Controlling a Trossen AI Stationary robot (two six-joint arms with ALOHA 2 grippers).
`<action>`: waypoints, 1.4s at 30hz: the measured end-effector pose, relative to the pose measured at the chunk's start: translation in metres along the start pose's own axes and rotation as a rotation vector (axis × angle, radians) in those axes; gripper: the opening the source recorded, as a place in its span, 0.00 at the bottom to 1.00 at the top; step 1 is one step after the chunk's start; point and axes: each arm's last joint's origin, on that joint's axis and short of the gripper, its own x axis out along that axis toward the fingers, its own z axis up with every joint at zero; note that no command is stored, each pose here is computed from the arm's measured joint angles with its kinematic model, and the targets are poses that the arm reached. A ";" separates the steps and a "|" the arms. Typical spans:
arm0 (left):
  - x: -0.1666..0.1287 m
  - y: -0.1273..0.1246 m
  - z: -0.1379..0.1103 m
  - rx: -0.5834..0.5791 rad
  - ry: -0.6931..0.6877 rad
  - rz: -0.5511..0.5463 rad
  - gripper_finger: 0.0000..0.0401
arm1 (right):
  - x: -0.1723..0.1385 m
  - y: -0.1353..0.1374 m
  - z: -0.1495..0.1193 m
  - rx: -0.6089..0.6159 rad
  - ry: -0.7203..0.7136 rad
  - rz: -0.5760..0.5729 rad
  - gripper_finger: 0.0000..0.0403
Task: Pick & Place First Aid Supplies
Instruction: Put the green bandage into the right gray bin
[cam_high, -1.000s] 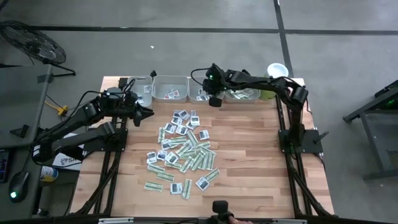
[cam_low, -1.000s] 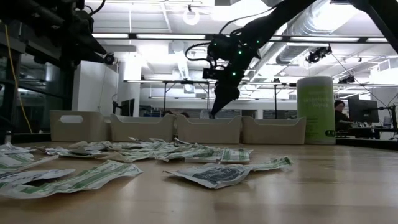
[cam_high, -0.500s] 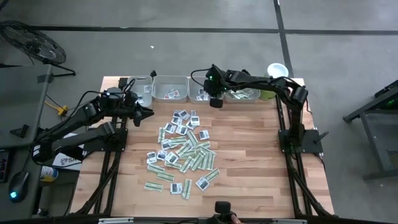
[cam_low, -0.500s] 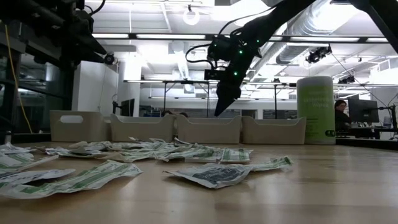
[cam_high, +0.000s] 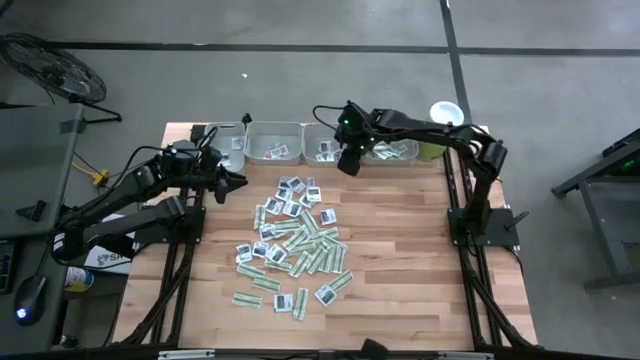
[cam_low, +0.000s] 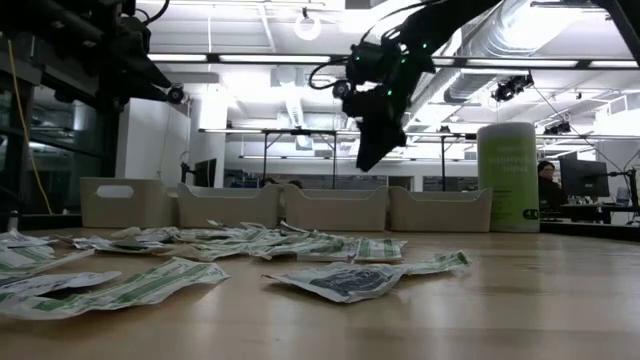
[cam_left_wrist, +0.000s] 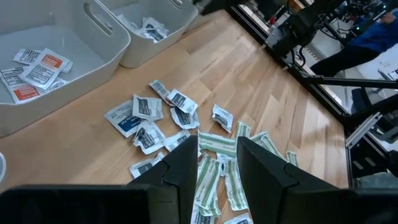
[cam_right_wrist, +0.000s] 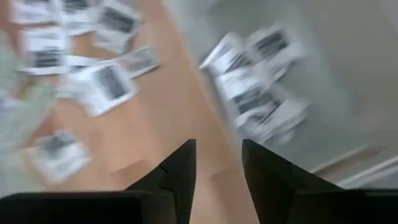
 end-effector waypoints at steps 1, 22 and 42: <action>0.000 0.000 0.000 0.000 0.000 0.000 0.28 | -0.003 0.002 -0.002 0.045 0.017 0.038 0.31; 0.000 -0.002 -0.002 0.109 0.040 -0.073 0.28 | 0.024 0.139 -0.078 0.308 0.404 0.172 0.31; -0.001 -0.005 -0.003 0.176 0.076 -0.182 0.28 | 0.044 0.235 -0.145 0.471 0.359 0.273 0.31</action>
